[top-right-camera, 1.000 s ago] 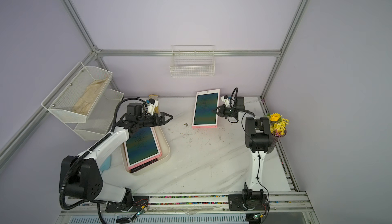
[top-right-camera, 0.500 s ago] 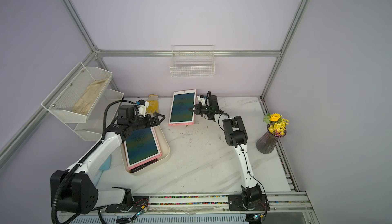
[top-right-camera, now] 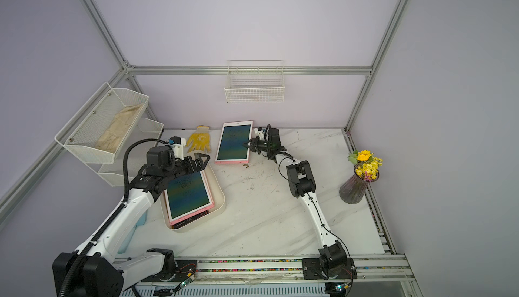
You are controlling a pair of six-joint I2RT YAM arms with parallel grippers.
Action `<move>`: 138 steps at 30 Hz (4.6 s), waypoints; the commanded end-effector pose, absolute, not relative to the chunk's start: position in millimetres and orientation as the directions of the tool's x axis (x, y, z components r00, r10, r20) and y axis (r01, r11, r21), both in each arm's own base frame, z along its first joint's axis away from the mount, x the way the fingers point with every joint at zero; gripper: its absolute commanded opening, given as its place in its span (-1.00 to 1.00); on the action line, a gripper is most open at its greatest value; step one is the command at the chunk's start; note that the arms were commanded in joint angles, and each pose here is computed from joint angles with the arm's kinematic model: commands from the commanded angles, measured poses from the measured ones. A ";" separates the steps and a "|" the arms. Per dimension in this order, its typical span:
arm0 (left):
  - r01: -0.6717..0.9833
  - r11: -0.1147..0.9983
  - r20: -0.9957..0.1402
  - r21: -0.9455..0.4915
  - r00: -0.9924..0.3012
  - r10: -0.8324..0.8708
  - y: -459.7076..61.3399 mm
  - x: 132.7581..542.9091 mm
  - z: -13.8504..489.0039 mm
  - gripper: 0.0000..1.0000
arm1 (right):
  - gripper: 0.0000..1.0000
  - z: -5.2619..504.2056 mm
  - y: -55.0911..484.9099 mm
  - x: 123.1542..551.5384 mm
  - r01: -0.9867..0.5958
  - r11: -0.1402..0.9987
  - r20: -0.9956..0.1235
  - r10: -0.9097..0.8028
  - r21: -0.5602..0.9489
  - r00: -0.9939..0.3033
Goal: Take out the writing tablet from the storage box
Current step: Place the writing tablet at the center of the board.
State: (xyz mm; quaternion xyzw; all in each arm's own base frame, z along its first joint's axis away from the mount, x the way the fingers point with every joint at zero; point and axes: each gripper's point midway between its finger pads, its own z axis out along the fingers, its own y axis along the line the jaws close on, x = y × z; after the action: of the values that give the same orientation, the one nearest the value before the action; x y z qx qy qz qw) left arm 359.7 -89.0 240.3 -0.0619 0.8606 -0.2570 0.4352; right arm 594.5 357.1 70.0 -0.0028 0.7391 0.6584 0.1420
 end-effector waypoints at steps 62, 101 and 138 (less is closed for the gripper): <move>0.077 0.841 -0.651 -0.535 -0.672 -0.353 -90.0 358.9 202.5 0.99 | -0.97 39.1 344.6 586.8 -0.173 0.294 -0.232 0.178 0.940 -0.956; 0.087 0.835 -0.616 -0.543 -0.717 -0.326 -91.1 368.5 184.9 1.00 | -0.03 11.1 315.8 574.0 -0.046 0.544 -0.242 0.294 0.838 -0.925; 0.063 0.836 -0.629 -0.545 -0.690 -0.358 -72.5 369.7 191.8 0.99 | 0.07 -11.2 303.6 553.3 -0.005 0.736 -0.300 0.271 0.677 -0.915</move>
State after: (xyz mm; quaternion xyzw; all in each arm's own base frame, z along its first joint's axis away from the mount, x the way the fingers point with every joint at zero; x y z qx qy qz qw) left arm 371.7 -74.9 185.7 -0.0940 0.8838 -0.2712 0.3694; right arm 589.4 310.9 45.8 0.0525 0.8757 0.4003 0.2650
